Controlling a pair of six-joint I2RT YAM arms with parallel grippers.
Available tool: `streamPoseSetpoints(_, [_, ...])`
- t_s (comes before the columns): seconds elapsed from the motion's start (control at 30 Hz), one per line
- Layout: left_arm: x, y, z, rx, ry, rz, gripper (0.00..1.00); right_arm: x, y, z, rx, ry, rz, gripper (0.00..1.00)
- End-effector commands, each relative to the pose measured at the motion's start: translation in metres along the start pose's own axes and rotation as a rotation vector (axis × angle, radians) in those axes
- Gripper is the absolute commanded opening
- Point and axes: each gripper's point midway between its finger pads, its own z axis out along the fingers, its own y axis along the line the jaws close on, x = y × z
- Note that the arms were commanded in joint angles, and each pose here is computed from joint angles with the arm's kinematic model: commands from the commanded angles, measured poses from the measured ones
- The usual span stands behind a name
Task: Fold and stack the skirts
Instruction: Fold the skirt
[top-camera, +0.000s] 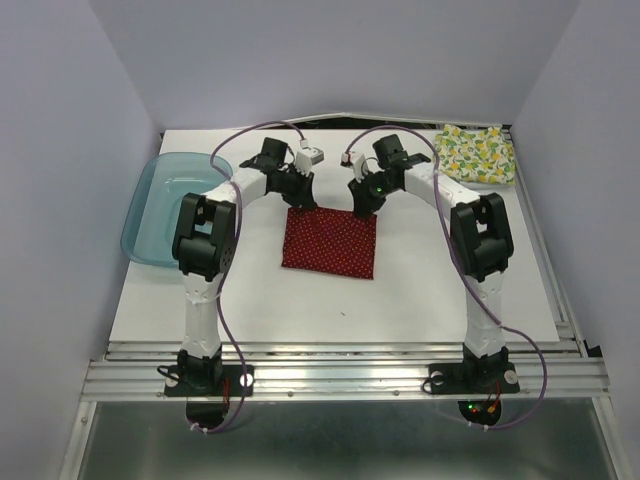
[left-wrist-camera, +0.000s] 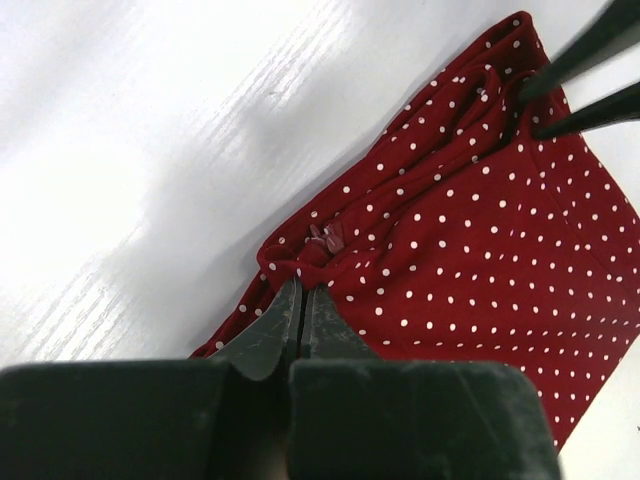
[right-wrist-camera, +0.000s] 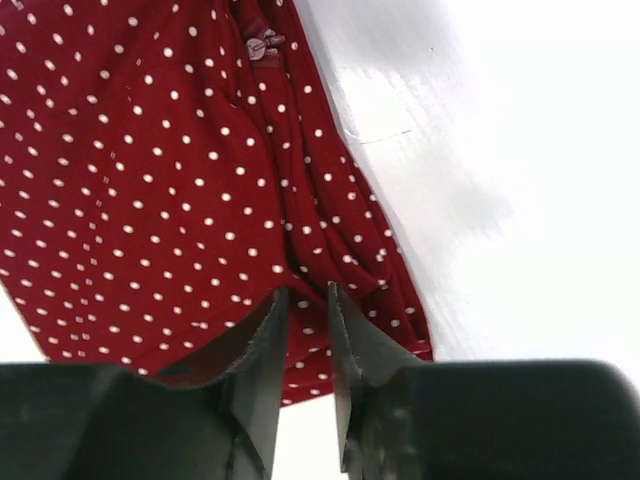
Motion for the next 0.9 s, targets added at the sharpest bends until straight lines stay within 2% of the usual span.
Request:
streamPoseSetpoints(0.0, [-0.018, 0.000, -0.010, -0.016, -0.048, 0.022, 0.00, -0.030, -0.008, -0.012, 0.067, -0.081, -0.085, 0.40])
streamPoseSetpoints(0.03, [-0.017, -0.001, -0.009, -0.013, -0.044, 0.020, 0.00, -0.032, -0.009, -0.014, 0.071, -0.083, -0.102, 0.49])
streamPoseSetpoints(0.17, [-0.017, -0.001, -0.008, -0.012, -0.044, 0.014, 0.00, -0.034, -0.001, -0.014, 0.015, -0.073, -0.133, 0.53])
streamPoseSetpoints(0.3, [-0.017, 0.000, -0.008, -0.012, -0.046, 0.013, 0.00, -0.024, 0.002, -0.006, -0.034, -0.039, -0.127, 0.52])
streamPoseSetpoints(0.47, [-0.017, 0.000, -0.007, -0.010, -0.044, 0.000, 0.00, -0.017, 0.004, -0.001, -0.061, -0.020, -0.139, 0.44])
streamPoseSetpoints(0.7, [-0.020, -0.003, -0.009, -0.003, -0.052, -0.014, 0.00, -0.010, 0.008, -0.001, -0.088, 0.009, -0.145, 0.47])
streamPoseSetpoints(0.73, [-0.020, -0.003, -0.009, -0.003, -0.053, -0.013, 0.00, -0.008, 0.008, 0.000, -0.088, 0.013, -0.144, 0.45])
streamPoseSetpoints(0.8, [-0.020, -0.002, -0.009, -0.008, -0.053, -0.010, 0.00, -0.007, 0.007, 0.001, -0.090, 0.016, -0.144, 0.31])
streamPoseSetpoints(0.83, [-0.019, -0.002, -0.009, -0.009, -0.051, -0.012, 0.00, -0.010, 0.007, 0.000, -0.089, 0.012, -0.147, 0.14])
streamPoseSetpoints(0.87, [-0.018, -0.001, -0.009, -0.010, -0.051, -0.013, 0.00, -0.011, 0.007, 0.000, -0.088, 0.009, -0.145, 0.05])
